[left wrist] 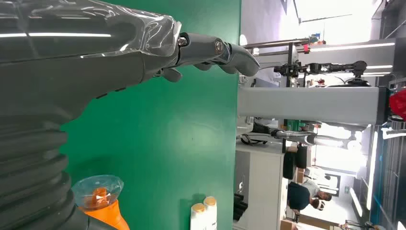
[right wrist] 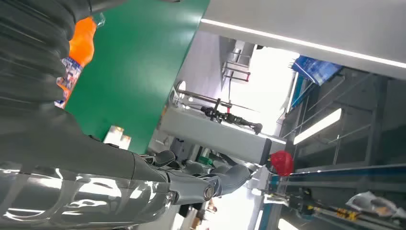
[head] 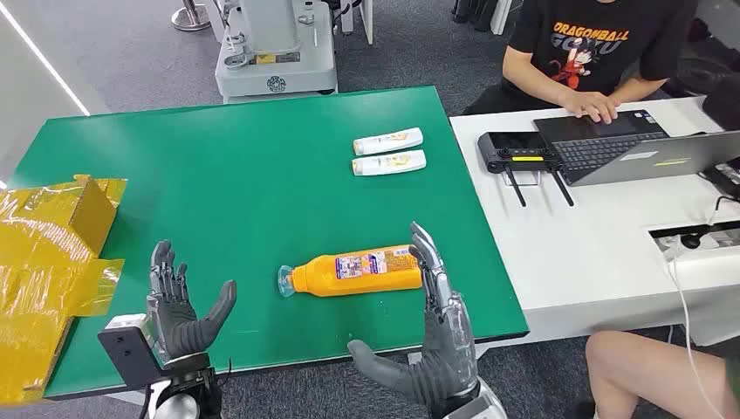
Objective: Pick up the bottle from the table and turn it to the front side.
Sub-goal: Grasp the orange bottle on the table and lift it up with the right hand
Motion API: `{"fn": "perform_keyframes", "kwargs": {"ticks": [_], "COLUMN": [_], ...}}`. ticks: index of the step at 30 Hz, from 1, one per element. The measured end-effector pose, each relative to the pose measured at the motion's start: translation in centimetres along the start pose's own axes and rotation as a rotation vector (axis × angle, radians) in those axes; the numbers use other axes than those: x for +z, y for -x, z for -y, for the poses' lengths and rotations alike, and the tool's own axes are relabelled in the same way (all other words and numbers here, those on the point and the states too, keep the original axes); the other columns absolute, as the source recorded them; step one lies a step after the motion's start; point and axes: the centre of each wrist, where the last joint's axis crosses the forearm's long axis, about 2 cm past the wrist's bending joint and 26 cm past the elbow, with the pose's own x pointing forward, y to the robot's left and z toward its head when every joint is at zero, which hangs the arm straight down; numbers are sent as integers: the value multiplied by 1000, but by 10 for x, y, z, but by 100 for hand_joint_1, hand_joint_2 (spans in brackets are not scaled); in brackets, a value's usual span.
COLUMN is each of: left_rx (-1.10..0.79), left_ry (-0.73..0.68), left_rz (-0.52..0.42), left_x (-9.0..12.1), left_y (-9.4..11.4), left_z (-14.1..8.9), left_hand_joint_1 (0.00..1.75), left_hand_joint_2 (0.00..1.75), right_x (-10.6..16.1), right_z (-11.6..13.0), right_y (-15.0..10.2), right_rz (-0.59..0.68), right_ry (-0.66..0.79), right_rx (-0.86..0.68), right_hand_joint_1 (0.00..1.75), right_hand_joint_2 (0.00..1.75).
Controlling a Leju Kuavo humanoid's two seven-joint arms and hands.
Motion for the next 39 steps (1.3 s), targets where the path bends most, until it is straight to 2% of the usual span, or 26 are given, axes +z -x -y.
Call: {"fn": "perform_keyframes", "kwargs": {"ticks": [5,10,17,22,26,31,35,39], "left_rx": [-3,15,40,60,64,54,47,47], "left_ry": [7,32,62,91,107,113,112,114], "left_rz": [4,4,13,32,40,42,46,47], "left_x": [0,2,-3,-12,-17,-20,-23,-24], "left_y": [-1,-1,-2,-1,0,1,2,3], "left_z": [0,0,-3,-3,-2,-3,-5,-6], "left_hand_joint_1": [0,0,0,0,0,0,0,0], "left_hand_joint_2": [175,175,175,175,175,175,175,175], "right_x": [-3,-5,1,-2,-32,-89,-139,-169], "right_z": [13,54,144,231,297,355,384,392], "right_y": [4,18,34,30,13,-15,-35,-37], "right_rz": [15,-33,-159,-250,-328,-408,-454,-473], "right_ry": [-71,-185,-329,-527,-671,-789,-844,-845], "right_rx": [177,385,589,716,809,870,901,919], "right_hand_joint_1": [0,0,0,0,0,0,0,0], "right_hand_joint_2": [175,175,175,175,175,175,175,175]}}
